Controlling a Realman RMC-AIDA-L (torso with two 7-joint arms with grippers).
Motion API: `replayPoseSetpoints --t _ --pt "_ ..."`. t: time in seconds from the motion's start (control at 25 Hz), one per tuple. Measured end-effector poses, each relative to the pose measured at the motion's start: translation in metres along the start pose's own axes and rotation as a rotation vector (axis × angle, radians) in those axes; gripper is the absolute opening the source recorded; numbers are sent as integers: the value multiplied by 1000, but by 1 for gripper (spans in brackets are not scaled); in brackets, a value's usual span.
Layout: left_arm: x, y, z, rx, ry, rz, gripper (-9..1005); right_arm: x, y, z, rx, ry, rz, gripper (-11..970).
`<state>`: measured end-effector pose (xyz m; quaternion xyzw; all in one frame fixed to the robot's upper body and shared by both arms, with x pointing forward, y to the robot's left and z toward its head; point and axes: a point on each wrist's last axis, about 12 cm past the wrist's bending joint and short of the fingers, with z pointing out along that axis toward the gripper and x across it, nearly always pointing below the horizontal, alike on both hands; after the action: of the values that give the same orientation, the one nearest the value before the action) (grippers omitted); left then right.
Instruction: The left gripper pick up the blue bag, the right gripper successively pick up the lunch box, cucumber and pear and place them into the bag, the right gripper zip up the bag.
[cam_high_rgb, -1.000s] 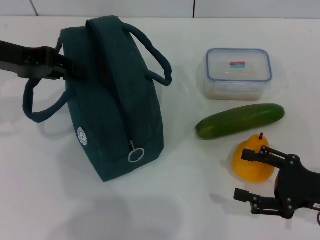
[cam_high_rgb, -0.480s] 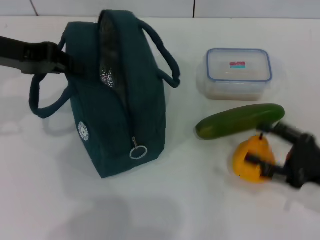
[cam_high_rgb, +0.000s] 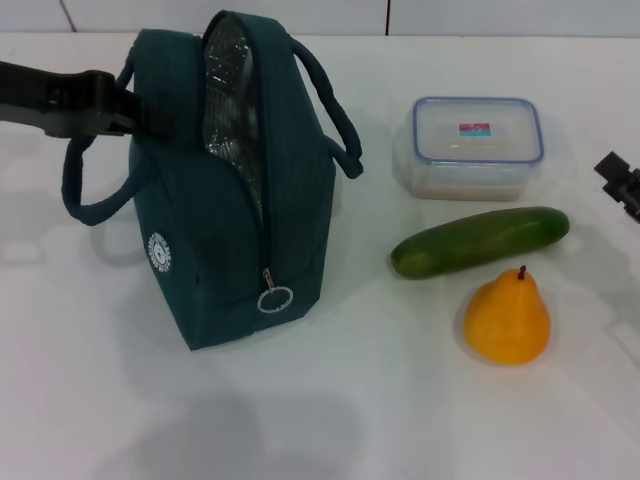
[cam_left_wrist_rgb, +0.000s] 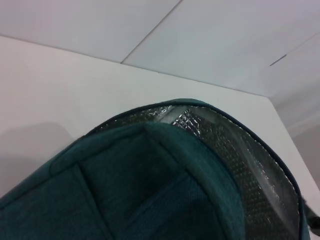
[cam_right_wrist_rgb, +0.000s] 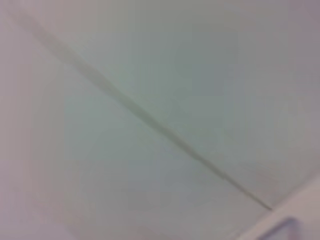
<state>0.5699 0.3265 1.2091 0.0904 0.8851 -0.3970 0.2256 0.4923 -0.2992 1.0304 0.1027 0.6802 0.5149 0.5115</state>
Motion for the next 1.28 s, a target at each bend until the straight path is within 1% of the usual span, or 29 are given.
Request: replayPoseSetpoints --t 0.04,0.12,0.2,0.52,0.72,0.96,1.2,1.28 --pt "0 0 0 0 -1 1 42 0 -4 2 36 0 63 827" --pt "-1 -1 0 0 -1 5 42 0 -11 5 93 -2 156 827" --pt "-2 -2 0 0 -2 10 42 -1 -14 10 126 -4 199 826" --pt "-6 -6 -2 22 -22 33 42 -11 -19 53 215 18 220 825" --pt "-10 -9 -1 24 -25 48 42 -13 -18 79 251 50 217 825" --pt "-16 -12 0 26 -31 64 42 -20 -13 98 246 45 210 826" --pt "-17 -13 0 25 -34 73 42 -24 -9 111 251 48 218 826" --pt "-17 -13 1 26 -35 76 42 -24 -10 112 257 49 216 826"
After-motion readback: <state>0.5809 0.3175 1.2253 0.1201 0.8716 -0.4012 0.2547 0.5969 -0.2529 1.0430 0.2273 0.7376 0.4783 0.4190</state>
